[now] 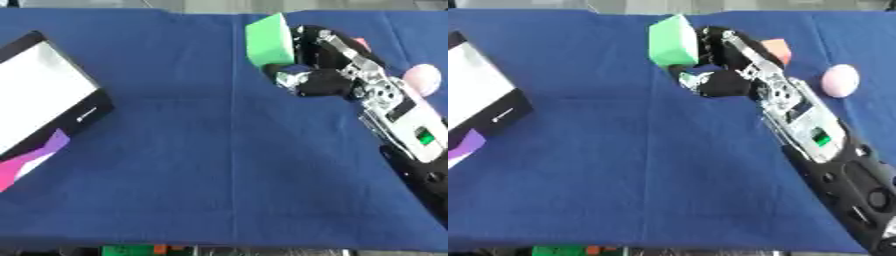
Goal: Pick up the objects with one hand, pass them to the other hand, and then place them into the box on the other side of the table.
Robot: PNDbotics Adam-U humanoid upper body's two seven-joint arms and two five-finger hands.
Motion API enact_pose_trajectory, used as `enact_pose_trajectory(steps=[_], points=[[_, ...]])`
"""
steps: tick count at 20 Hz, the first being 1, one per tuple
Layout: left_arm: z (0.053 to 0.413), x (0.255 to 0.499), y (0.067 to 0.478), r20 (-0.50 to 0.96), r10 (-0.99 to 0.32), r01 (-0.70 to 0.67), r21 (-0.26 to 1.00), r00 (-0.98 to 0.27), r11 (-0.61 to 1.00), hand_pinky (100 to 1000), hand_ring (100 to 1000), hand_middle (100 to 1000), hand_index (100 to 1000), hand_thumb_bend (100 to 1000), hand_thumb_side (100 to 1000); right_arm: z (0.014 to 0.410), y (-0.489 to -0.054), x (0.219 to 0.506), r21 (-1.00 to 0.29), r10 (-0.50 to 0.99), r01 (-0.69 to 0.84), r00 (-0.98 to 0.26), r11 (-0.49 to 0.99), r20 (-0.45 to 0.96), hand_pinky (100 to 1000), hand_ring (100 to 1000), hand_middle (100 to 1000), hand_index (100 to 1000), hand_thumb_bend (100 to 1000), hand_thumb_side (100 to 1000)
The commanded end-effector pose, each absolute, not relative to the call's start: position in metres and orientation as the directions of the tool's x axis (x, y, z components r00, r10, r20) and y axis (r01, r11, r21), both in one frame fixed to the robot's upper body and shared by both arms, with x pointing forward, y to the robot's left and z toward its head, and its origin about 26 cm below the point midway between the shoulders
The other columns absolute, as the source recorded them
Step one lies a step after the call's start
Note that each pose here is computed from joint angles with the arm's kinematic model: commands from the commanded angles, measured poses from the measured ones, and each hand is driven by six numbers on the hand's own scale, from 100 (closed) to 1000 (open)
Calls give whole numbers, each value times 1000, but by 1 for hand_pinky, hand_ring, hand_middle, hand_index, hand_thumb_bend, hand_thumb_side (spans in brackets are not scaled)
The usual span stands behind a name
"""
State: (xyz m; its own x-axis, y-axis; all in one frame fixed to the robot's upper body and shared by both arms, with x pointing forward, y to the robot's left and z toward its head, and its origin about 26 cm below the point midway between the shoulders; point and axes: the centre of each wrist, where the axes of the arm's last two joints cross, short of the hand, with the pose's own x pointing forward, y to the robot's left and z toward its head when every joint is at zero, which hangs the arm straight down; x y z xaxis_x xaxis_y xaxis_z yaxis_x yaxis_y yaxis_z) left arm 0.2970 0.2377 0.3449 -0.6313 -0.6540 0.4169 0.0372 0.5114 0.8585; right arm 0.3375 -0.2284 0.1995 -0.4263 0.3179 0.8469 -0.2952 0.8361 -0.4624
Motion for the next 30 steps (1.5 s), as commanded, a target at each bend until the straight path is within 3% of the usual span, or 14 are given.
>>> enact_pose_trajectory(steps=[1, 12, 30], points=[[353, 291, 230, 366, -681, 61, 902, -634, 428, 795, 695, 717, 816, 443, 560, 204, -226, 339, -482, 328, -278, -455, 831, 828, 755, 704, 490, 532, 100, 100], [354, 289, 180, 265, -690, 141, 962, -673, 233, 811, 737, 750, 831, 455, 565, 195, -217, 339, -535, 375, -249, -484, 807, 791, 758, 703, 489, 532, 100, 100], [333, 328, 135, 186, -730, 174, 980, -657, 94, 839, 771, 778, 855, 522, 529, 188, -202, 339, -589, 412, -238, -518, 773, 750, 755, 700, 488, 531, 100, 100]])
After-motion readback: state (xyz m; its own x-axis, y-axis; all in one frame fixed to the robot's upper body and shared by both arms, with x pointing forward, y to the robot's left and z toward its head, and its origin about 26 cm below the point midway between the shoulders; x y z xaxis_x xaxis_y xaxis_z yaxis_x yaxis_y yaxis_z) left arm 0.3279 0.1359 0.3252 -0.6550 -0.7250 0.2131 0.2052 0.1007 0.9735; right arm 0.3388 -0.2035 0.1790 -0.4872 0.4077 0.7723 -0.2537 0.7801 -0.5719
